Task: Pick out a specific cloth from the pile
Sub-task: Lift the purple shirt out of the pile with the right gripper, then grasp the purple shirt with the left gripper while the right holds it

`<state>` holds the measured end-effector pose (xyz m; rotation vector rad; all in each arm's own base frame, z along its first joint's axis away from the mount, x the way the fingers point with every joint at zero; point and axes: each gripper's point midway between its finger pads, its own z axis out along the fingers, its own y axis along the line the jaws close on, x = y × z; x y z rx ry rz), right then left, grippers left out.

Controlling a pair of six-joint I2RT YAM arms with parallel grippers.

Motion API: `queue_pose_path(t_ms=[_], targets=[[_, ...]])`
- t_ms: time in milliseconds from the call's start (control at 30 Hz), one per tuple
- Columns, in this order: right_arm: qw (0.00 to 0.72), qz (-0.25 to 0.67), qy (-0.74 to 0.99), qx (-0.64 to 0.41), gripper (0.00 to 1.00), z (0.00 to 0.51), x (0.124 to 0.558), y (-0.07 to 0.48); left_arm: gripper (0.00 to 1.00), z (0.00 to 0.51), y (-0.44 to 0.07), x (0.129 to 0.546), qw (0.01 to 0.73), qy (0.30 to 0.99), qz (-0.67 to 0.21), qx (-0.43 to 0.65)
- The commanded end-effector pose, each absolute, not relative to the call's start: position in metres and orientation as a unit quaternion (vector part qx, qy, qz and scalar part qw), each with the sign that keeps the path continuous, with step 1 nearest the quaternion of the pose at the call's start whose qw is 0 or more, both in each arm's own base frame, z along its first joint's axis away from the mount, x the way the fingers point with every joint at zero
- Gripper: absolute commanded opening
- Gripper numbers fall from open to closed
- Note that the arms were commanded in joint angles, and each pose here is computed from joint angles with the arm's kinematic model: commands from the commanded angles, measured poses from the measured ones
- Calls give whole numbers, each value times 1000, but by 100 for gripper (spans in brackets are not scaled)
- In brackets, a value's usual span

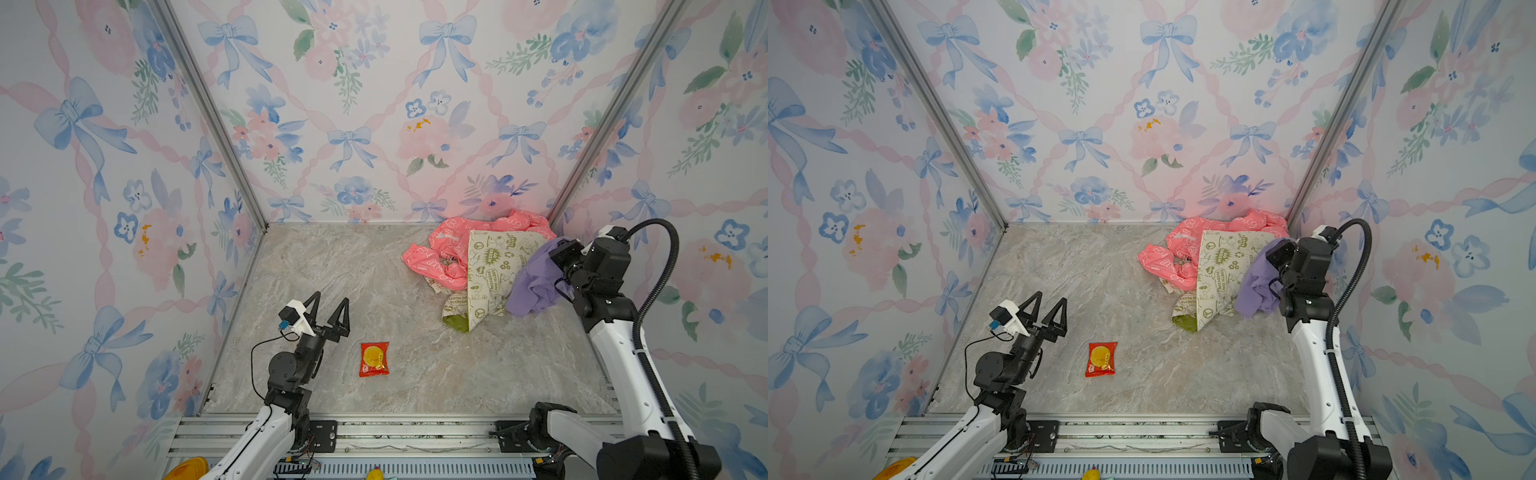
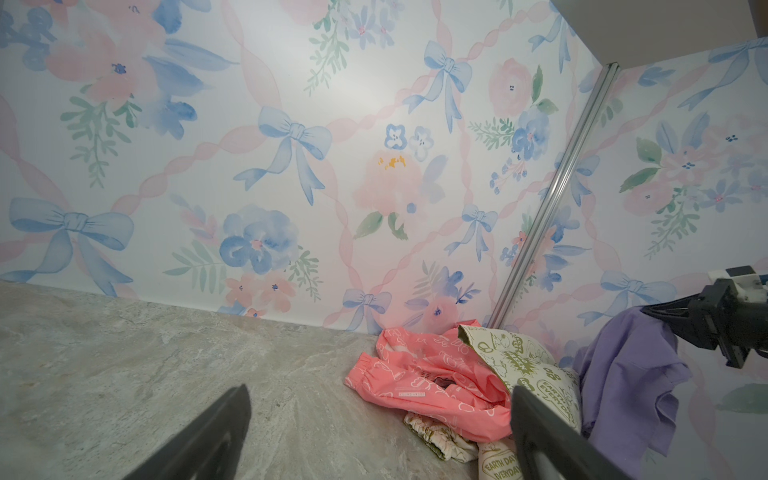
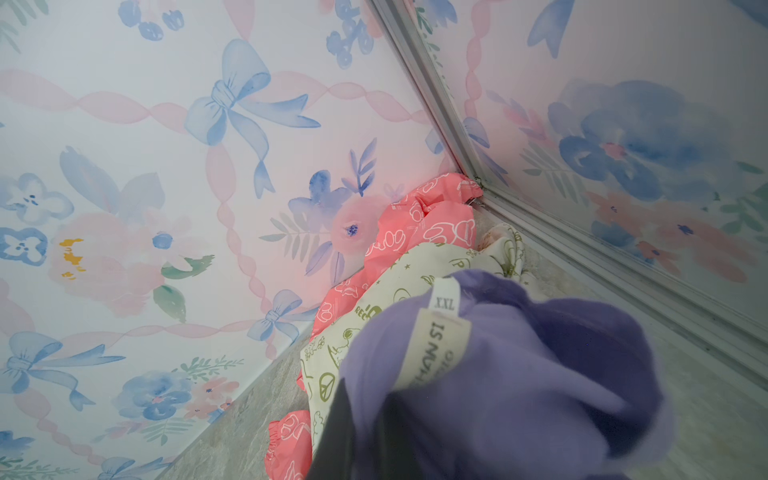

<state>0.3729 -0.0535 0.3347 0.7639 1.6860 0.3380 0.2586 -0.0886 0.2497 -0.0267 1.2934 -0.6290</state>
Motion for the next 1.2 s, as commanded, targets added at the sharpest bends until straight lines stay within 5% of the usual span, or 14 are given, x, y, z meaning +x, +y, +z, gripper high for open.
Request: queue_pose_path(t_ms=[0, 367, 800, 967, 1167], targets=[[660, 147, 678, 287, 0, 399, 367, -42, 98, 242, -93, 254, 746, 593, -302, -6], [688, 111, 696, 171, 0, 431, 368, 22, 98, 238, -98, 257, 737, 603, -307, 3], [607, 88, 783, -103, 1, 371, 391, 183, 98, 243, -104, 256, 730, 600, -327, 7], [547, 101, 813, -170, 6, 320, 392, 231, 98, 247, -109, 253, 728, 596, -339, 20], [463, 80, 848, -244, 33, 259, 383, 265, 98, 249, -123, 253, 718, 600, -349, 52]])
